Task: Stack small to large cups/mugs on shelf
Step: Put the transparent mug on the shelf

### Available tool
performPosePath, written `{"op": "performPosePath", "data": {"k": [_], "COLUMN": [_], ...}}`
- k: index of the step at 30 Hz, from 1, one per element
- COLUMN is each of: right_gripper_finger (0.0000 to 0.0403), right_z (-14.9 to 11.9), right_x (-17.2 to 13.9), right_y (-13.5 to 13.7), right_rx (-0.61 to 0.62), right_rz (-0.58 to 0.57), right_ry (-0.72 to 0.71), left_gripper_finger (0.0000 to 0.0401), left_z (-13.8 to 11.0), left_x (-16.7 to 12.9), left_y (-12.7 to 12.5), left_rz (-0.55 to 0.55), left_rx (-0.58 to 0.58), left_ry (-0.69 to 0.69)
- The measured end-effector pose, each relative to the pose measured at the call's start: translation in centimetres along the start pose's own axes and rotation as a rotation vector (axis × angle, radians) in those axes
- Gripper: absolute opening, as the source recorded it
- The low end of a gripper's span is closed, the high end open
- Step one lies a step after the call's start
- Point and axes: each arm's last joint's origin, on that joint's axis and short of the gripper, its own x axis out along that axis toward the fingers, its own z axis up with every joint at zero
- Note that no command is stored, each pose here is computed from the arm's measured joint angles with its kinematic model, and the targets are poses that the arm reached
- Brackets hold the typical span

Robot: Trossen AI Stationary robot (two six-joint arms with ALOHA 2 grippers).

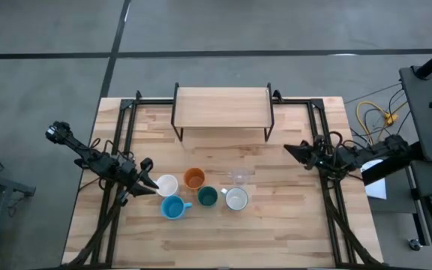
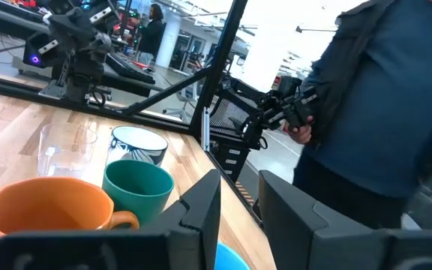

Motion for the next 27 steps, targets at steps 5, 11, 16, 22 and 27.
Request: {"op": "performPosePath", "data": {"k": [5,11,16,22,27], "right_gripper_finger": [0.0009,0.0009,0.0015,0.0052,0.0088], "right_z": [0.5,1.6,3.6,7.1,10.6], "right_x": [0.2,0.1,-0.6,-1.6,-0.6], "right_y": [0.0,1.2,2.4,4.8,9.7], "right_rx": [0.106,0.033,0.077,0.118,-0.037], "right_rz": [-0.008,0.153,0.275,0.4,0.444], "right_ry": [-0.059,-0.11,-0.297,-0.497,-0.518], "left_gripper_finger": [0.0077,0.0077,0.0077,0.0077,0.0077], "left_z": [0.0,0.1,1.2,5.0,8.3], "left_x": [0.0,0.0,-0.1,-1.6,-4.5], "left_y": [0.0,0.0,-0.2,-0.1,-0.2], "left_rz": [0.0,0.008,0.05,0.352,0.588], "left_rx": [0.0,0.047,0.136,-0.016,-0.054], "left_ry": [0.0,-0.009,-0.142,-0.61,-0.9]}}
